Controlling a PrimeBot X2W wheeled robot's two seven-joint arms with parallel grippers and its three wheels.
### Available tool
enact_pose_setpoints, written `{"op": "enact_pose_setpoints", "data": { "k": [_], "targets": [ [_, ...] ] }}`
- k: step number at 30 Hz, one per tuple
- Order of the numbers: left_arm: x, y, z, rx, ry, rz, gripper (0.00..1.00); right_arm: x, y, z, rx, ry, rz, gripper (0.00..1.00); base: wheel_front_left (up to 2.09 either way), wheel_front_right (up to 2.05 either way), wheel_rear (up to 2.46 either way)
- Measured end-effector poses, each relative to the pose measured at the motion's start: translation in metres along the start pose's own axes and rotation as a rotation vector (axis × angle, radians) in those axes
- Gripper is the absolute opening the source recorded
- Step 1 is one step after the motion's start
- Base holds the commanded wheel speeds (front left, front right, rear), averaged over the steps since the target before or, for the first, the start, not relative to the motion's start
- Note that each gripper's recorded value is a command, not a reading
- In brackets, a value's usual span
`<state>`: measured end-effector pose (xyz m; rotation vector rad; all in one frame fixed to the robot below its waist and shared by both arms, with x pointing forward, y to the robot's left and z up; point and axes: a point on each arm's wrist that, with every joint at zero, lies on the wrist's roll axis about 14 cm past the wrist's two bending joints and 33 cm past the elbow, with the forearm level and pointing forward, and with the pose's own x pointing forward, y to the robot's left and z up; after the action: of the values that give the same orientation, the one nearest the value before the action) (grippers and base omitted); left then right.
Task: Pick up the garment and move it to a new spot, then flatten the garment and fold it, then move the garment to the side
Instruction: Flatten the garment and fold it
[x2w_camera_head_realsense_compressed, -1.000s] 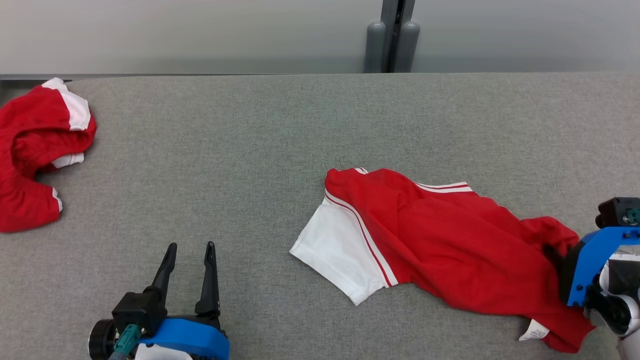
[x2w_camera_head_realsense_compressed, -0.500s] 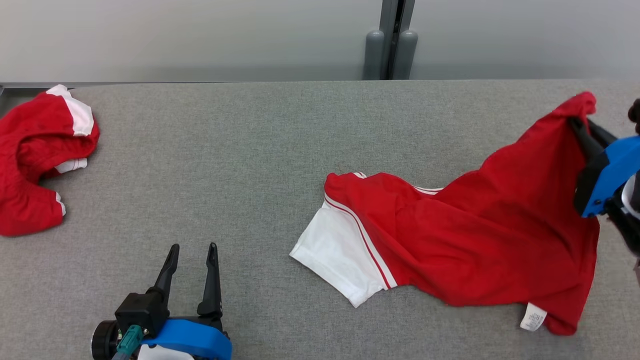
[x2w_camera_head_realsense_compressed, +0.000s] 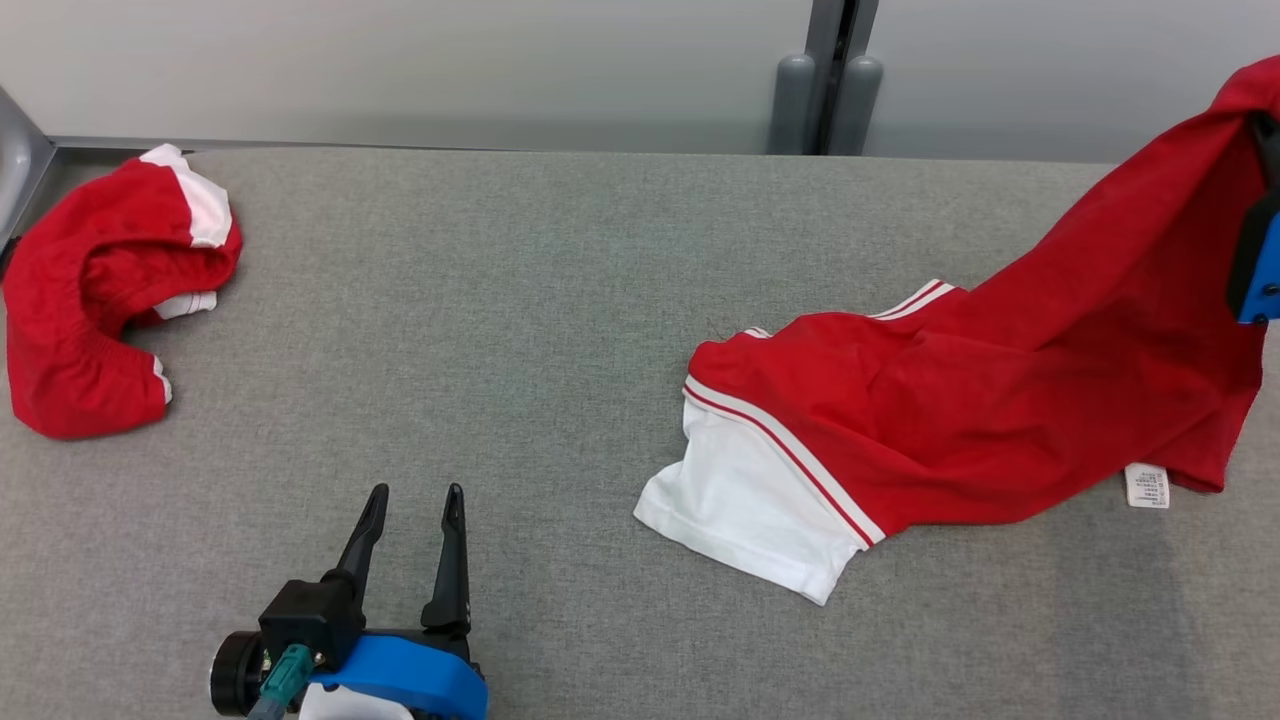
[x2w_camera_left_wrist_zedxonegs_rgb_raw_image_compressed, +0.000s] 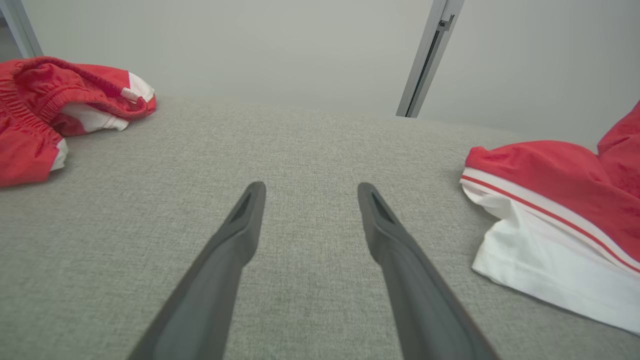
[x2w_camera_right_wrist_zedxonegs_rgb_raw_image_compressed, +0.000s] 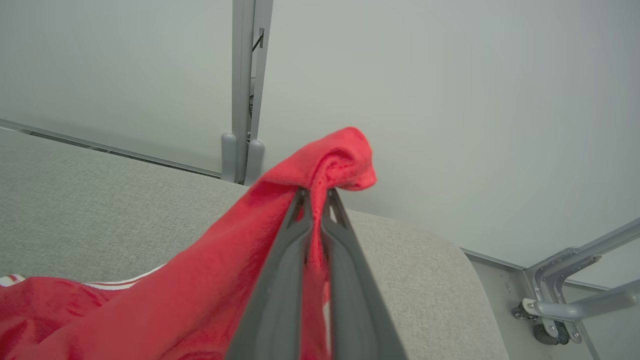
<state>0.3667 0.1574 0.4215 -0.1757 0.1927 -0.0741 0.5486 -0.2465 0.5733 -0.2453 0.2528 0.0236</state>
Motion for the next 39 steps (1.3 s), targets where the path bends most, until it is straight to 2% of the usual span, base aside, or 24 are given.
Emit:
{"op": "enact_pose_setpoints", "data": {
  "k": [1,2,3,4,8,14,19,25,30,35,39],
  "targets": [
    [0.000,0.000,0.000,-0.002,0.001,-0.001,1.00,0.004,0.000,-0.005,-0.010,0.012,-0.005,0.00,0.00,0.00,0.00],
    [0.000,0.001,-0.001,-0.002,0.003,0.001,1.00,0.007,0.000,-0.008,-0.017,0.012,-0.012,0.11,0.00,0.00,0.00],
    [0.000,0.002,-0.001,-0.003,0.004,0.005,1.00,0.011,0.000,-0.010,-0.018,0.007,-0.017,0.41,0.00,0.00,0.00],
    [0.000,0.002,-0.001,-0.003,0.004,0.006,1.00,0.015,0.001,-0.012,-0.023,0.000,-0.020,1.00,0.00,0.00,0.00],
    [0.000,0.006,-0.004,0.000,0.013,0.018,1.00,0.028,0.011,-0.018,-0.056,-0.029,-0.015,1.00,0.00,0.00,0.00],
    [0.003,0.005,-0.003,0.006,0.010,0.013,1.00,0.034,0.033,-0.021,-0.040,-0.065,0.031,1.00,0.00,0.00,0.00],
    [0.007,-0.001,0.001,0.004,-0.002,-0.004,1.00,0.024,0.033,-0.017,-0.049,-0.125,0.039,1.00,0.00,0.00,0.00],
    [0.011,-0.011,0.004,0.010,-0.013,-0.038,1.00,-0.003,0.033,-0.043,-0.014,-0.146,0.040,1.00,0.00,0.00,0.00],
    [0.014,-0.019,0.011,0.015,-0.034,-0.064,1.00,-0.029,0.033,-0.083,0.013,-0.095,0.020,1.00,0.00,0.00,0.00],
    [0.015,-0.021,0.013,0.022,-0.040,-0.073,1.00,-0.053,0.022,-0.143,-0.016,0.056,-0.015,1.00,0.00,0.00,0.00],
    [0.014,-0.018,0.011,0.021,-0.034,-0.064,1.00,-0.069,0.020,-0.186,0.034,0.166,-0.042,1.00,0.00,0.00,0.00]
  ]
}}
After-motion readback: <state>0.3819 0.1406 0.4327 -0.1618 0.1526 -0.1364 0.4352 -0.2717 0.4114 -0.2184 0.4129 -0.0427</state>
